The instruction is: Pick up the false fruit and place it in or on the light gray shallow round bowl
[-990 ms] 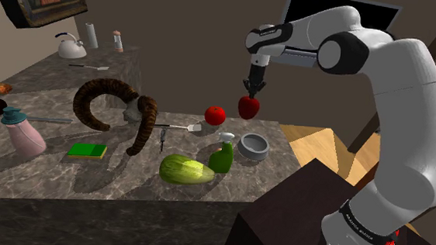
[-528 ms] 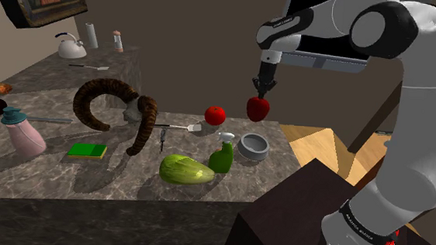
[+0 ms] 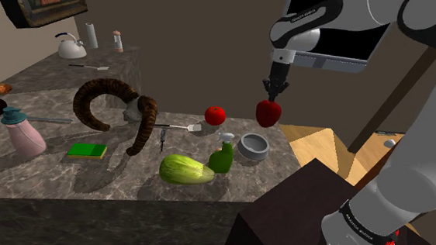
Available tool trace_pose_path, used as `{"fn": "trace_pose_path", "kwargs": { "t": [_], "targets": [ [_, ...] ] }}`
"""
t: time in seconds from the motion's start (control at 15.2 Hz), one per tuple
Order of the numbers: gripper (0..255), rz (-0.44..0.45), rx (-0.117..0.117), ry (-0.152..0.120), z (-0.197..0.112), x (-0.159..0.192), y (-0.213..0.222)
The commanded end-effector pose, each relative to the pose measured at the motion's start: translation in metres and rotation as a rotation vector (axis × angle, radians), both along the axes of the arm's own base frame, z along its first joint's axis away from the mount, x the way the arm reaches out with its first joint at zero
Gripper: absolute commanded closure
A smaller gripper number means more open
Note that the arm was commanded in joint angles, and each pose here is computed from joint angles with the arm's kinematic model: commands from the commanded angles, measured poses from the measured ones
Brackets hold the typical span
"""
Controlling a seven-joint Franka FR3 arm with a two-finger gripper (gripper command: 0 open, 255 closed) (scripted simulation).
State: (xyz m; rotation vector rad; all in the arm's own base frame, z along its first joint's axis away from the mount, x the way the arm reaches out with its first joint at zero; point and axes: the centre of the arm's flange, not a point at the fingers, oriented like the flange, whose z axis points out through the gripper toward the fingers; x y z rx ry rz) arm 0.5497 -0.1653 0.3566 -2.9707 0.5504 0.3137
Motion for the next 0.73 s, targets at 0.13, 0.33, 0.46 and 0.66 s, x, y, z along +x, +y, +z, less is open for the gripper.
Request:
{"fn": "trace_pose_path", "kwargs": {
  "t": [0.13, 0.33, 0.46, 0.66],
  "targets": [
    [255, 0.0, 0.0, 0.0, -0.02, -0.003, 0.001],
    [255, 0.0, 0.0, 0.0, -0.036, -0.003, 0.001],
    [255, 0.0, 0.0, 0.0, -0.046, -0.003, 0.001],
    [255, 0.0, 0.0, 0.0, -0.062, -0.003, 0.001]
  ]
}}
